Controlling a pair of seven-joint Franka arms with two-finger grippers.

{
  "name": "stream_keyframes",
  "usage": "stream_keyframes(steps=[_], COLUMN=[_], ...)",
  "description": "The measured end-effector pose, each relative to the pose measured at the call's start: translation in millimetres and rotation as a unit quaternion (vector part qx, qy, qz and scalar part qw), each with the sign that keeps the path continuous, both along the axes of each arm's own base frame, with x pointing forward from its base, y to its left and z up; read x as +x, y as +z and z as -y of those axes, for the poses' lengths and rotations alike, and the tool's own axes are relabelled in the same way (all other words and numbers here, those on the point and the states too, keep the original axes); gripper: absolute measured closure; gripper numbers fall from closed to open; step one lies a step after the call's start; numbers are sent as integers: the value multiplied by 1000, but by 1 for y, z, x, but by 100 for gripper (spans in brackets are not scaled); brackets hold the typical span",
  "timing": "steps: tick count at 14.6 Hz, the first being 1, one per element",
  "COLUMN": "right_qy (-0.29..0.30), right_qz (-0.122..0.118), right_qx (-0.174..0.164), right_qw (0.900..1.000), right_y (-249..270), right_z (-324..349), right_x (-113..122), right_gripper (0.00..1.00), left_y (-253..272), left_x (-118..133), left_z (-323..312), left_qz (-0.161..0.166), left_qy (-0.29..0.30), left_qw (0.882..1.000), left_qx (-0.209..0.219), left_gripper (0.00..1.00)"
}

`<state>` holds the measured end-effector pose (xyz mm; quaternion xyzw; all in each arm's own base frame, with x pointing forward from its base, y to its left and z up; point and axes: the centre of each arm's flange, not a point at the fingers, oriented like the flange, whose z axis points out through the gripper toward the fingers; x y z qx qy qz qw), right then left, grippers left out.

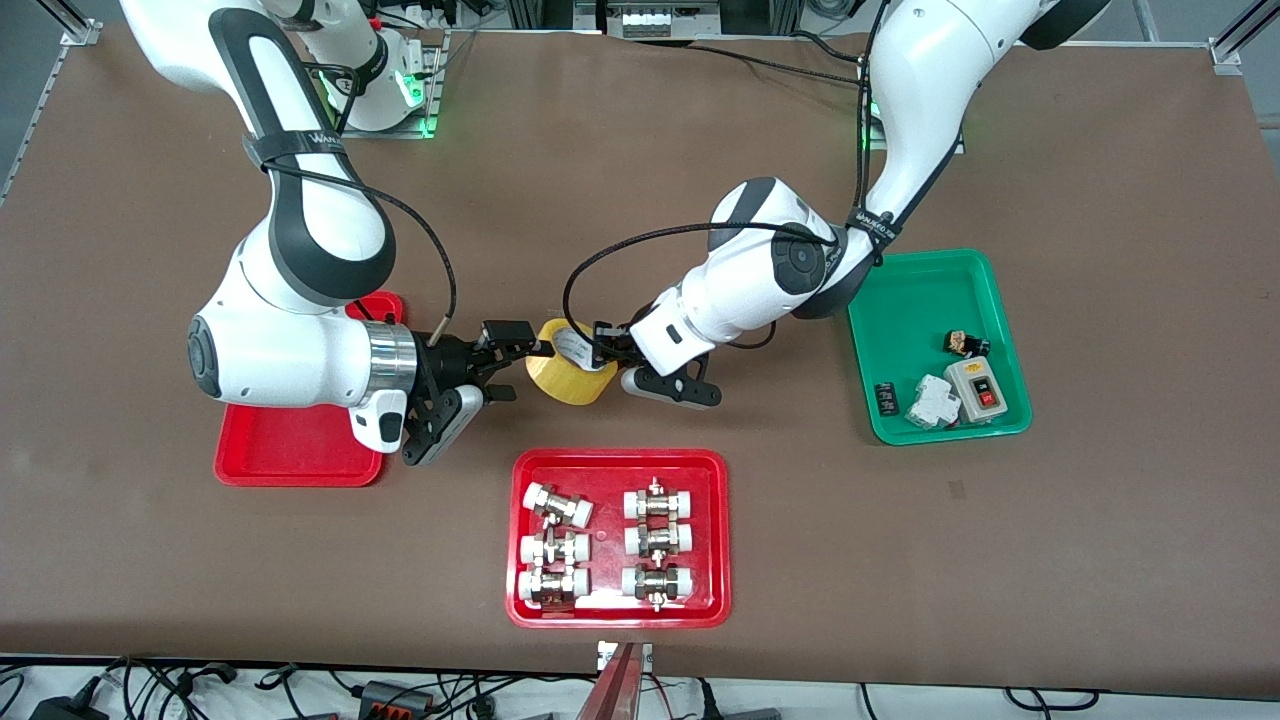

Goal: Left arm passes tape to right arm into tray
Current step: 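Close the right gripper on the tape held by the left gripper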

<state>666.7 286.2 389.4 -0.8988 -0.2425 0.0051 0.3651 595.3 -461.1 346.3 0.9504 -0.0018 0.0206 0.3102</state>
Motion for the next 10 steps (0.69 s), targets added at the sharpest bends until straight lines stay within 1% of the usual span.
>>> stream_keyframes(steps=[10], right_qy=[8], right_qz=[-10], right_qx=[1], right_qw=[1000], right_y=[-18], right_z=[-10], right_x=[-3], right_gripper=[0], left_y=[1], left_x=[5], left_z=[-6], left_qz=[1], left_qy=[5], left_qw=[1000], left_qx=[0], left_gripper=[78])
